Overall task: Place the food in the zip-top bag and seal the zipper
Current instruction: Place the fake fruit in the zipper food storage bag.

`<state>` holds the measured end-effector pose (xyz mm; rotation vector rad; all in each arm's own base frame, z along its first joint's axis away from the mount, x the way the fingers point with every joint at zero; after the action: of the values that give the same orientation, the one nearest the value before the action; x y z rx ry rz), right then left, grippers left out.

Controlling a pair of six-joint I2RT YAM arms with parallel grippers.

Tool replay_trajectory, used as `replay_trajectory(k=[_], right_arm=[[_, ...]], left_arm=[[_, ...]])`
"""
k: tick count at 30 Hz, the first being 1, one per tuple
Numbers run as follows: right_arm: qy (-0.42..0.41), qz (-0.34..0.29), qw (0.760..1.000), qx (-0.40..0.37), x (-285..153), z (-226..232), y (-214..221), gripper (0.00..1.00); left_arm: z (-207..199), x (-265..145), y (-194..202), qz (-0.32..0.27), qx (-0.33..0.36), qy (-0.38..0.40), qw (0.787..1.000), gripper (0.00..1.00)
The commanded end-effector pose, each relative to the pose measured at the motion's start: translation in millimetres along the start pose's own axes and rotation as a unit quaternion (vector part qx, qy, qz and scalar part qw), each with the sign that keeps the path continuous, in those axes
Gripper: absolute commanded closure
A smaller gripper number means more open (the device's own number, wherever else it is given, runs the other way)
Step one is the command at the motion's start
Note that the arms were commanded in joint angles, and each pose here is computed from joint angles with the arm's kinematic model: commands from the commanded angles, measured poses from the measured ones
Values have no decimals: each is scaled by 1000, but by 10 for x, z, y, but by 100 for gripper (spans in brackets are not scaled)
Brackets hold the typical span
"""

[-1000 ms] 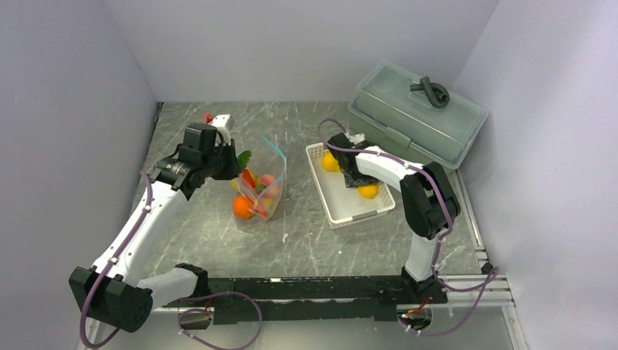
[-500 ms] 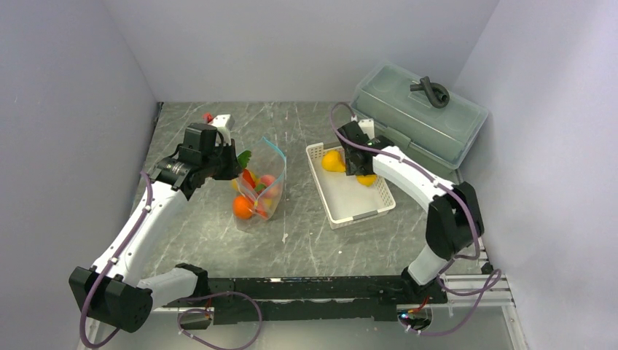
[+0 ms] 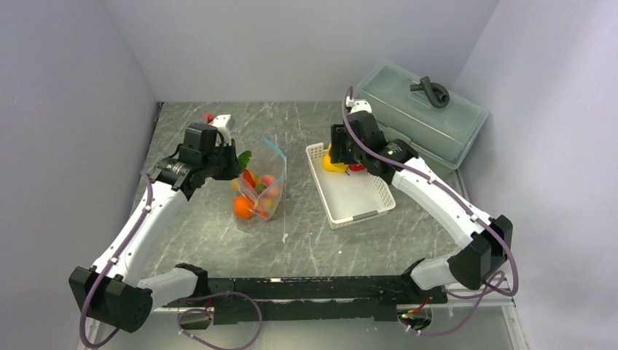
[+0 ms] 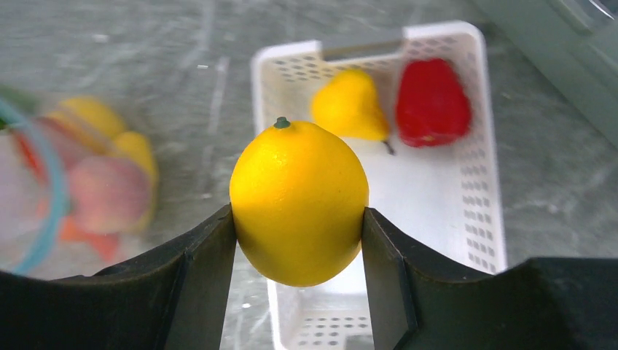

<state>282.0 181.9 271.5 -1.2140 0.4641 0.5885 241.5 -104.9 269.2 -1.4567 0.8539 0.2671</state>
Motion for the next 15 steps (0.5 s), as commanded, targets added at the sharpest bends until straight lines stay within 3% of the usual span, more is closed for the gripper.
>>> replay_trajectory(k=[1,7,15], right_arm=[[-158,-44,986,10,-367,487,-363,72],[-257,-38,966,-4,-567,926,-434,71],[-306,-20,951,-34,-611,1455,-326,70]], left_arm=[[-27,-40,-41,-19,8,10,1000,100],[-31,-48,-48,-21,9,11,1000,100],[-34,-66,-51,-25,10,11,1000,100]])
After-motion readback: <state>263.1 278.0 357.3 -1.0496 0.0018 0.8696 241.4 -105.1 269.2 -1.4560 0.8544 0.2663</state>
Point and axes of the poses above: each gripper's point midway between its finger pads, its own x axis out along the fingers, its own z axis along the line the jaws close on, y = z × x, the point moved 7 cm from there along -x, back along the fingers, and after that the axes turned 14 degrees about x, right-handed, at the moved point
